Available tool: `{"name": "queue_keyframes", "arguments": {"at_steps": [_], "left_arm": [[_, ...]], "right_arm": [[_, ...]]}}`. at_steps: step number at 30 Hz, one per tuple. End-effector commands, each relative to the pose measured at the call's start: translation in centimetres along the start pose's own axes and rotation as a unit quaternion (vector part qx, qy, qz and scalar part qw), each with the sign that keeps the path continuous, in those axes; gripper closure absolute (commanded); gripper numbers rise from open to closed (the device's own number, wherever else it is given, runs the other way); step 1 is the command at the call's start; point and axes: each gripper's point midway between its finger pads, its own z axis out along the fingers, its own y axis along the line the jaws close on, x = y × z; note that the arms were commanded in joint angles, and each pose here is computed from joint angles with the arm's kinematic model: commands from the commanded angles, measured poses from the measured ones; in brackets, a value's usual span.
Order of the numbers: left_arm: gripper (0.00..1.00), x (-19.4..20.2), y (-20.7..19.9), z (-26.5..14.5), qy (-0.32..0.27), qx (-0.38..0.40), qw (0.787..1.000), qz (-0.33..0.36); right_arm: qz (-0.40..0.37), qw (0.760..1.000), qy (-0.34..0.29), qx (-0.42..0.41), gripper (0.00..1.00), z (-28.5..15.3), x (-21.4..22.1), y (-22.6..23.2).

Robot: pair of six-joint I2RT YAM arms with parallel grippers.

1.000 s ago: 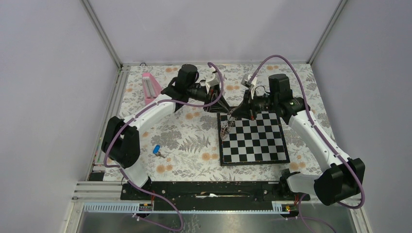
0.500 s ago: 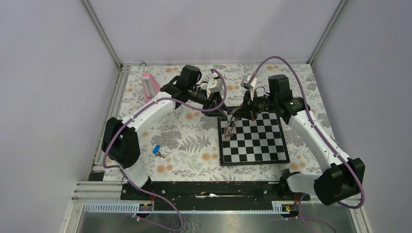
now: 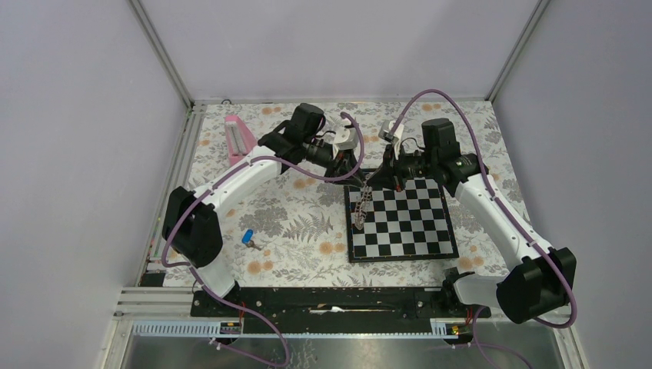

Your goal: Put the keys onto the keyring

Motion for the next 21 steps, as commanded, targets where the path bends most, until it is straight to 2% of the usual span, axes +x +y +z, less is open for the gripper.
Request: {"name": "queue_keyframes", "arguments": {"at_steps": [1, 6, 10, 14, 16, 18, 21], "left_arm": [[0.78, -1.7, 0.5, 0.0, -0.011, -0.003, 0.999, 0.033], [0.88, -1.5, 0.6, 0.3, -0.009, -0.002, 0.999, 0.030], [1.00, -1.8, 0.9, 0.4, -0.015, -0.004, 1.000, 0.023], [1.00, -2.3, 1.3, 0.2, -0.028, -0.019, 0.999, 0.001], [1.00, -2.7, 1.1, -0.2, -0.050, -0.017, 0.998, -0.022], [1.00, -3.5, 0.7, -0.9, -0.085, -0.014, 0.993, -0.080], [1.00, -5.1, -0.1, -2.1, -0.153, -0.006, 0.982, -0.112]], "right_arm": [[-0.030, 0.999, -0.025, -0.004, 1.00, -0.2, -1.9, 0.5], [-0.031, 0.999, -0.028, -0.003, 1.00, -0.3, -2.0, 0.7], [-0.030, 0.999, -0.031, -0.001, 1.00, -0.3, -2.0, 0.7], [-0.033, 0.999, -0.039, 0.011, 1.00, -0.7, -2.5, 0.8], [-0.036, 0.998, -0.048, 0.019, 0.93, -1.2, -2.9, 1.0], [-0.036, 0.997, -0.059, 0.022, 0.77, -1.7, -3.6, 1.3], [-0.029, 0.997, -0.075, 0.020, 0.60, -2.5, -4.6, 1.7]]}}
